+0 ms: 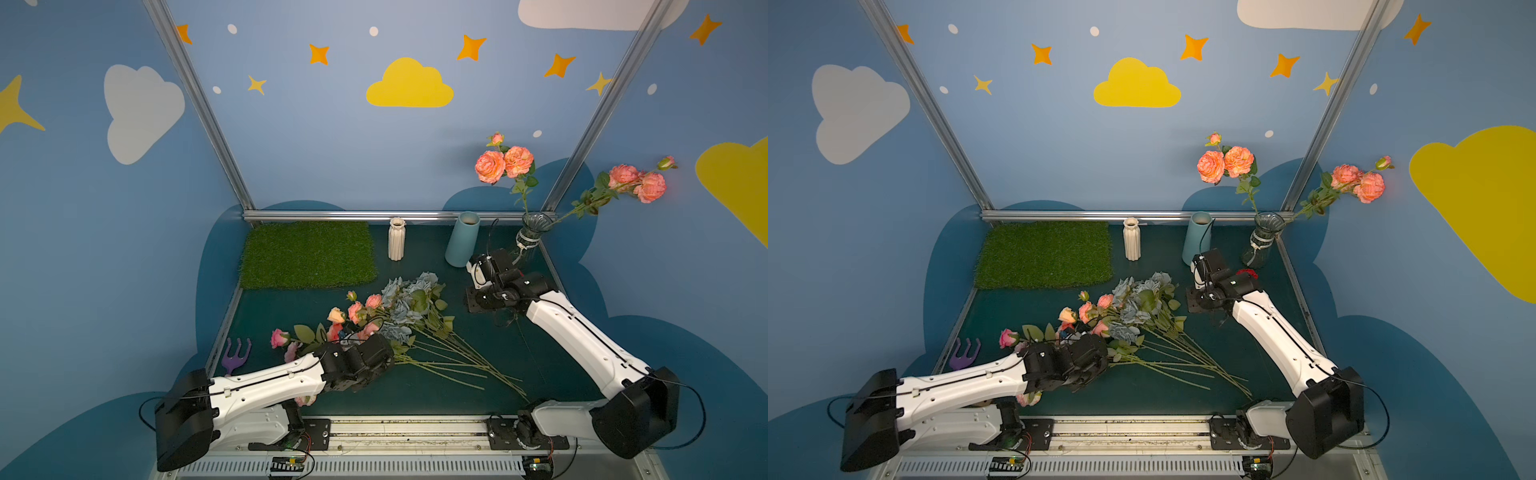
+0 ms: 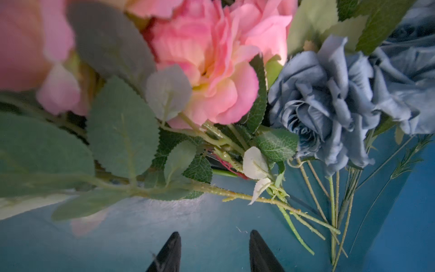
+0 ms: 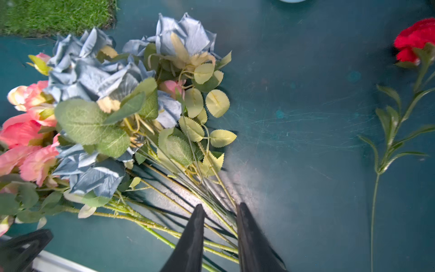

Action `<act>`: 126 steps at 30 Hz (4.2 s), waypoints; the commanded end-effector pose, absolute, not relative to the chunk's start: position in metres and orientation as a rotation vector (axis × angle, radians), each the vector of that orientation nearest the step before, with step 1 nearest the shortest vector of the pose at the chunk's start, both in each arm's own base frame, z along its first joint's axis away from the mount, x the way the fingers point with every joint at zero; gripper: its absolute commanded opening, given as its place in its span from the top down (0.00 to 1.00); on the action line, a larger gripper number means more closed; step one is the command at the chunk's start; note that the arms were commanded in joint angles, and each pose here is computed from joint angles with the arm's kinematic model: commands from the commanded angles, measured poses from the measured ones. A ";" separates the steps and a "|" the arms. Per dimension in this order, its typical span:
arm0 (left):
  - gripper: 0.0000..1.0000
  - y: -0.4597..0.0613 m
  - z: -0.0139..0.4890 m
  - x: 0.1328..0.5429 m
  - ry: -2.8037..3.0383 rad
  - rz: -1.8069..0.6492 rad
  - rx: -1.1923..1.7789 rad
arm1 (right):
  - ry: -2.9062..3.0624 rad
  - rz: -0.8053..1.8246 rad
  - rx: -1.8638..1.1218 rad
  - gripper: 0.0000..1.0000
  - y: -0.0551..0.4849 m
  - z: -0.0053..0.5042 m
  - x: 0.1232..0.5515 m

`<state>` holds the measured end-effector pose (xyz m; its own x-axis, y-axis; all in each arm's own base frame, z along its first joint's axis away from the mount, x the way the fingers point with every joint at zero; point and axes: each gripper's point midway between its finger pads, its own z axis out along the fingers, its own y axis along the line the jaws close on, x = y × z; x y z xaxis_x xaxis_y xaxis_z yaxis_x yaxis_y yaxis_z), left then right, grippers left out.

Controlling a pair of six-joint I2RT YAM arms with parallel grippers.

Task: Place the pink flowers into the vase
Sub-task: Place the flower at the center of the board, then pick up the flower at the center of the board.

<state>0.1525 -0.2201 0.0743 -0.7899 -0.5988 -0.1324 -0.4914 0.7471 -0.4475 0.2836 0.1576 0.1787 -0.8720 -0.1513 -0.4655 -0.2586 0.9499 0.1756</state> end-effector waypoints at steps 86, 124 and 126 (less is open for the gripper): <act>0.70 -0.198 0.034 0.180 2.316 -0.737 -1.323 | 2.442 0.567 -0.283 0.74 0.172 0.199 0.272; 0.55 -0.220 0.077 0.186 2.442 -0.668 -1.133 | 2.437 0.573 -0.278 0.74 0.171 0.200 0.271; 0.55 -0.220 0.083 0.186 2.434 -0.668 -1.116 | 2.435 0.572 -0.277 0.74 0.171 0.200 0.271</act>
<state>0.1880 -0.2196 0.0715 -0.6027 -0.7873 -0.1300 -0.6102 0.5596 -0.5608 0.2728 0.1715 0.1974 -0.7985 -0.0686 -0.5981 -0.3203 0.8896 0.3256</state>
